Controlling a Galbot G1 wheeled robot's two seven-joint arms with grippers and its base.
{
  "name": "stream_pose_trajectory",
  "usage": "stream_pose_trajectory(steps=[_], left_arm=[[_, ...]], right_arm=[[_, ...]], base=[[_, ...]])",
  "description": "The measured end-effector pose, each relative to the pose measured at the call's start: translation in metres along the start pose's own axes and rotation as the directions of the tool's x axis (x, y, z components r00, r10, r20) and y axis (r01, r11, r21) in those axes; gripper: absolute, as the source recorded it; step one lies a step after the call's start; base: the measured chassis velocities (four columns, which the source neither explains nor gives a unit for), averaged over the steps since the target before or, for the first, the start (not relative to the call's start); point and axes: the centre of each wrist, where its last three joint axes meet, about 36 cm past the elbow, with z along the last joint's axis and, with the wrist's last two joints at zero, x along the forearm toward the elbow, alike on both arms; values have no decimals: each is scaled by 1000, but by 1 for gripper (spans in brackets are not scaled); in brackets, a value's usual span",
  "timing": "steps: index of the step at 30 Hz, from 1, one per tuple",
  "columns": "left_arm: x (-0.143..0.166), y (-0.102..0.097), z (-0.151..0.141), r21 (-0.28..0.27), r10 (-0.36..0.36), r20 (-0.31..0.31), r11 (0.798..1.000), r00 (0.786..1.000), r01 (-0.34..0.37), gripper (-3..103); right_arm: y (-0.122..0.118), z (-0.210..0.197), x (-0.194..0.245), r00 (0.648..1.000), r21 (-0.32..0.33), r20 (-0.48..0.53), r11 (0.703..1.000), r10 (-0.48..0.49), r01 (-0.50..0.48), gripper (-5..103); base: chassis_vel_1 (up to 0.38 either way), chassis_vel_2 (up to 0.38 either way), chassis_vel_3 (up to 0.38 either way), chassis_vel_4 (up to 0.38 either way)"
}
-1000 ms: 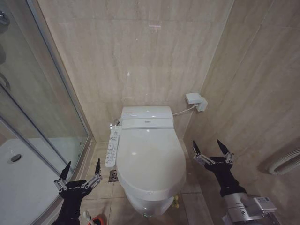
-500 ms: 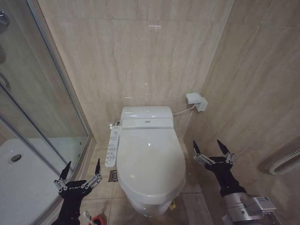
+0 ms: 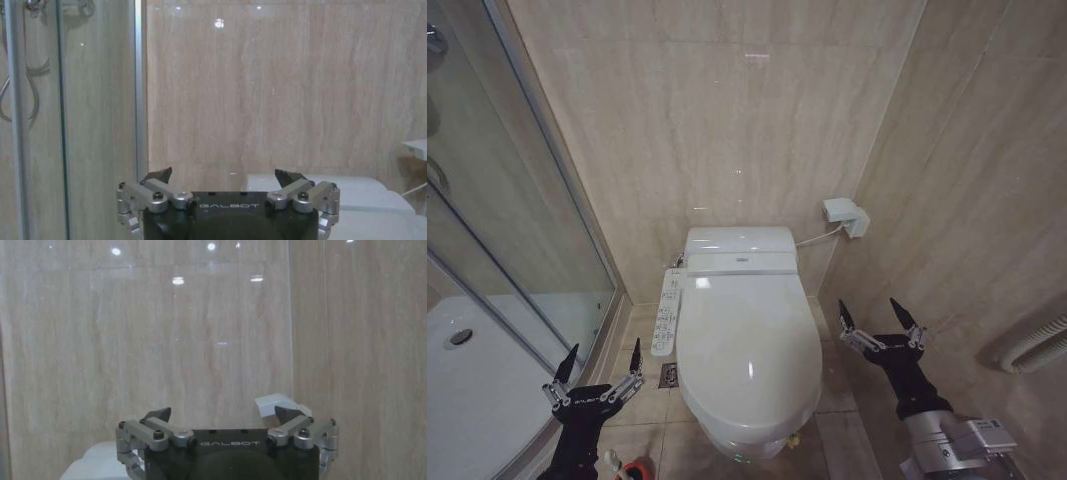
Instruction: Open the toilet lid, clean the toilet bowl with a toilet brush, close the toilet lid, and flush.
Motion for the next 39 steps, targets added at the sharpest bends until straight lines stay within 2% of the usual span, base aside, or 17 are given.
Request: stream_pose_trajectory(steps=[39], left_arm=[[0,0,0,0,0,0,1000,1000,0,100]], right_arm=[[0,0,0,1000,0,-1,1000,0,0,100]], base=[[0,0,0,0]])
